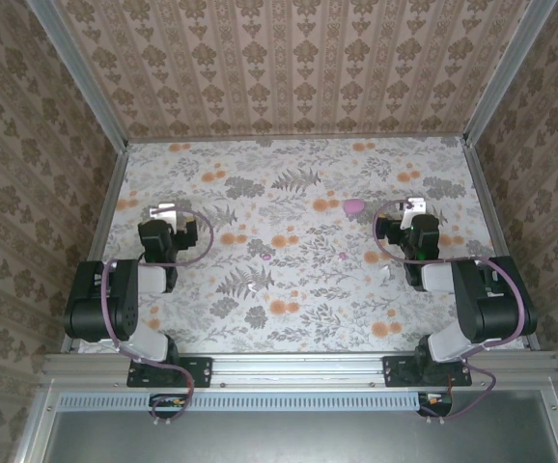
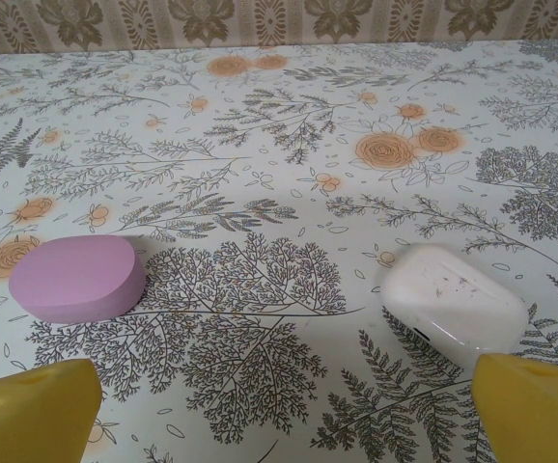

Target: Insert wireless bluetooth earbuds into charging case

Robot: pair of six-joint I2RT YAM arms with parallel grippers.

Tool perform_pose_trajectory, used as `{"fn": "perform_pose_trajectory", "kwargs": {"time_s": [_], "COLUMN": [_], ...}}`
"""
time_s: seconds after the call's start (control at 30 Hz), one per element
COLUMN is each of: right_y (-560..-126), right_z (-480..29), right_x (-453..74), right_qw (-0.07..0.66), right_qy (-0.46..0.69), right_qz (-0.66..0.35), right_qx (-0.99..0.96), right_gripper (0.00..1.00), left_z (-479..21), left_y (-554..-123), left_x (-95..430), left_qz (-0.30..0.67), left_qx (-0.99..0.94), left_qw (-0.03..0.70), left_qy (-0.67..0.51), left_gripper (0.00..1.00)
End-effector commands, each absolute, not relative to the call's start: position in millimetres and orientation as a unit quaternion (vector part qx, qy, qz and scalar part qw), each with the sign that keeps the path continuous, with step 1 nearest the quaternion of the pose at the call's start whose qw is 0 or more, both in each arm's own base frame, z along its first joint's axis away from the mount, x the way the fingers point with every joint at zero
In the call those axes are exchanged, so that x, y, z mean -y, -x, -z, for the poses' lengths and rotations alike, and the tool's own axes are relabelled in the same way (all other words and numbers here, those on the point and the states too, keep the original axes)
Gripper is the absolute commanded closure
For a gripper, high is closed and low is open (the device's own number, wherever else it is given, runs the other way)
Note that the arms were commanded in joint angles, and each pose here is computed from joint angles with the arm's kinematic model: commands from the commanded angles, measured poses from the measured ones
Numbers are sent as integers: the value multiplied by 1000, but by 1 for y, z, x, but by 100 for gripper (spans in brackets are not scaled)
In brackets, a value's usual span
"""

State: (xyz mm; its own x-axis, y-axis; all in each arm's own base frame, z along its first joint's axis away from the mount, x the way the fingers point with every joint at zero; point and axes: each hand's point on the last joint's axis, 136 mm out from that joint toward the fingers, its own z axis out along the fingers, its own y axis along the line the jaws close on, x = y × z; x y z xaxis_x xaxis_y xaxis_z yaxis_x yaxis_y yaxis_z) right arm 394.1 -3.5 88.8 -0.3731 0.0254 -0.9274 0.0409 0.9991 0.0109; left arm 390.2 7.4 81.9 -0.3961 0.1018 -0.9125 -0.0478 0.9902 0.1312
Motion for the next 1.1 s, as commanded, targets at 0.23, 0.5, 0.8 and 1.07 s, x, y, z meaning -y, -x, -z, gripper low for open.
{"fn": "perform_pose_trajectory", "kwargs": {"time_s": [0.23, 0.5, 0.8, 1.07], "right_y": [-397, -402, -426, -463], "right_z": [-112, -121, -130, -102], "right_x": [5, -12, -56, -80], "right_qw": [532, 387, 315, 226], "right_qy": [-37, -90, -70, -92], "right_qz": [7, -96, -234, -310], "right_qx": [-846, -913, -917, -919], "right_gripper": [0, 0, 11, 30], "left_z": [-134, -161, -158, -146], "left_y": [-372, -343, -357, -349], "left_x": [-30, -66, 10, 46], "left_qz": [-52, -50, 162, 221], "left_qx": [-828, -824, -855, -868], "left_qw": [552, 508, 468, 429], "left_qy": [78, 245, 154, 116], "left_gripper": [0, 0, 0, 0]}}
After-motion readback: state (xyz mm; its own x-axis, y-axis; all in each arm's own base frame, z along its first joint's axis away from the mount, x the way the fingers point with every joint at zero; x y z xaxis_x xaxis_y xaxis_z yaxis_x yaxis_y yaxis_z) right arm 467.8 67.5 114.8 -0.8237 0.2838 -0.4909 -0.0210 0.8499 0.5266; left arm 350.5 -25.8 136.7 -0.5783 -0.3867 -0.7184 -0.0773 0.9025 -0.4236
